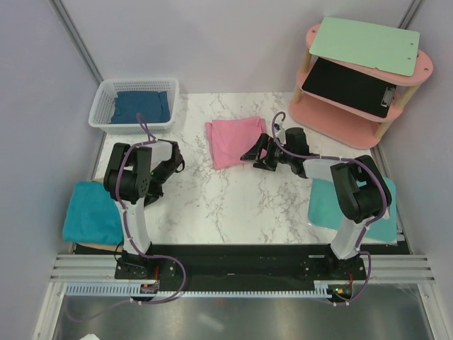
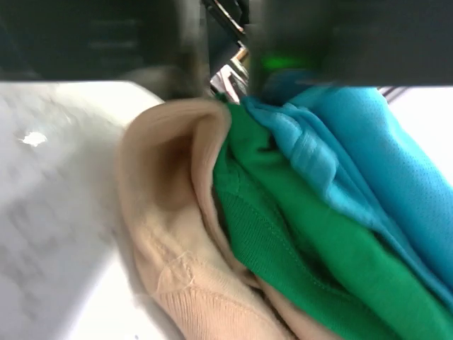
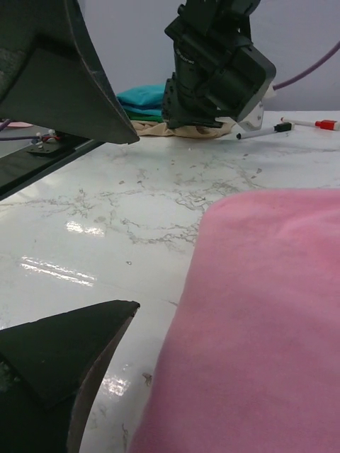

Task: Fold and stack the t-shirts
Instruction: Put the neatly folded tshirt into the corner of the board with the left arm

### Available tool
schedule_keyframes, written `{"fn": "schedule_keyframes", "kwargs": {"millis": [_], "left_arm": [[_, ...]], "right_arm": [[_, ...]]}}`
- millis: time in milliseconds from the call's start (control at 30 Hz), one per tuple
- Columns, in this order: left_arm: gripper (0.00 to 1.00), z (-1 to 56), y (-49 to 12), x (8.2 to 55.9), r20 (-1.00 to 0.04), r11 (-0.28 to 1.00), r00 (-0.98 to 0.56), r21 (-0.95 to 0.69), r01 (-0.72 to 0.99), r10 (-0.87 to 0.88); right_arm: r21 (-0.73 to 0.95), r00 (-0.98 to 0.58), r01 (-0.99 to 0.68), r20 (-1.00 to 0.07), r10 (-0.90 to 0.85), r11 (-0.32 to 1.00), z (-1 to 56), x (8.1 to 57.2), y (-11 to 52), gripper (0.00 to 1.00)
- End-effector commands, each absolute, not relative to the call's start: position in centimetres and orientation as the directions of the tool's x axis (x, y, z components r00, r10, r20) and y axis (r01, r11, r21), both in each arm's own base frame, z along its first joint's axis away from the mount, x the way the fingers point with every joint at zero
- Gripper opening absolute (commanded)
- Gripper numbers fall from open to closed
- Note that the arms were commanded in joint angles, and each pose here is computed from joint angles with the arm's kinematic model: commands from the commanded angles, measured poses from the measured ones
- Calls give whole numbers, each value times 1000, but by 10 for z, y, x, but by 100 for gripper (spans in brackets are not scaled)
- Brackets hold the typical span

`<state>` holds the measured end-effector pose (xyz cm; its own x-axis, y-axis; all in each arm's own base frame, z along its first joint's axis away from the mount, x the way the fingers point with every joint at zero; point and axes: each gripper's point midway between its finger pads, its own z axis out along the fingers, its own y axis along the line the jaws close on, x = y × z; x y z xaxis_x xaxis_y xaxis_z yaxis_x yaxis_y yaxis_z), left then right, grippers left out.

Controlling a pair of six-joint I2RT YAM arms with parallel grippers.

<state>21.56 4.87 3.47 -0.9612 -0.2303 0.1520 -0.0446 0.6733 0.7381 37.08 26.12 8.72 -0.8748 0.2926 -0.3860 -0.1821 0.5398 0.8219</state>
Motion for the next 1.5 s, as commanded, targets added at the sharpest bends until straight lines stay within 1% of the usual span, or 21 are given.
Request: {"fn": "schedule_keyframes", "kwargs": {"millis": [0, 33, 233, 367, 533, 700, 733, 800, 900, 967, 1033, 1100, 1133, 1200, 1233, 1267, 1300, 1333, 1367, 1400, 1467], "left_arm": [[10, 29, 64, 225, 97, 638, -961, 764, -95, -259], [2, 28, 64, 225, 93, 639, -961, 763, -98, -259], [2, 42, 46, 247, -7, 691, -974, 703, -166, -227], [2, 54, 11, 278, -84, 763, -981, 619, -187, -172], [2, 51, -36, 312, -93, 848, -989, 509, -144, -112], [2, 42, -74, 348, -101, 884, -992, 454, -112, -73], [2, 46, -83, 360, -126, 897, -989, 425, -122, -74], [2, 40, -93, 369, -123, 907, -990, 406, -111, -66], [3, 47, -114, 389, -168, 932, -984, 344, -112, -56], [10, 58, -127, 399, -192, 952, -981, 291, -94, -38], [40, 71, -136, 404, -230, 965, -973, 249, -84, -25], [65, 84, -148, 405, -279, 974, -960, 217, -64, -1], [70, 98, -154, 405, -331, 981, -944, 182, -62, 2], [75, 110, -166, 404, -384, 990, -923, 134, -47, 8], [76, 107, -170, 394, -374, 994, -928, 103, -33, 8], [78, 127, -180, 402, -457, 999, -890, 31, -32, -14], [79, 133, -184, 401, -480, 1000, -877, -11, -28, -30], [81, 123, -189, 392, -465, 999, -885, -51, -19, -41], [82, 138, -197, 400, -529, 993, -846, -116, -8, -69], [83, 137, -200, 401, -541, 989, -836, -147, -6, -85], [84, 125, -209, 395, -517, 975, -849, -221, 7, -111]], "right_arm": [[838, -858, -260, -428, 283, 479, 111, 367, 268, 98], [837, -858, -262, -430, 281, 481, 111, 367, 268, 98], [844, -864, -232, -407, 295, 484, 102, 362, 264, 98], [848, -870, -219, -393, 298, 483, 95, 361, 264, 98], [843, -865, -224, -403, 299, 489, 96, 363, 261, 98], [839, -864, -215, -402, 303, 500, 94, 364, 254, 98], [836, -864, -213, -403, 303, 506, 93, 364, 251, 98], [832, -862, -214, -408, 302, 512, 93, 364, 249, 98], [828, -863, -205, -404, 302, 521, 90, 363, 244, 98], [827, -862, -201, -403, 306, 524, 89, 363, 242, 98], [826, -861, -199, -404, 308, 527, 89, 362, 241, 98], [826, -861, -199, -405, 309, 528, 89, 362, 240, 98], [824, -860, -202, -408, 307, 530, 89, 361, 241, 98], [823, -862, -199, -405, 305, 531, 88, 360, 240, 98], [823, -862, -198, -405, 305, 533, 87, 359, 240, 98], [822, -863, -194, -403, 306, 536, 86, 359, 239, 98], [820, -863, -194, -404, 305, 538, 85, 359, 239, 98], [819, -864, -195, -404, 302, 539, 84, 359, 239, 98], [820, -866, -192, -400, 301, 539, 83, 358, 239, 98], [819, -865, -192, -402, 301, 542, 82, 358, 238, 98], [818, -867, -187, -397, 300, 544, 80, 357, 238, 98]]}}
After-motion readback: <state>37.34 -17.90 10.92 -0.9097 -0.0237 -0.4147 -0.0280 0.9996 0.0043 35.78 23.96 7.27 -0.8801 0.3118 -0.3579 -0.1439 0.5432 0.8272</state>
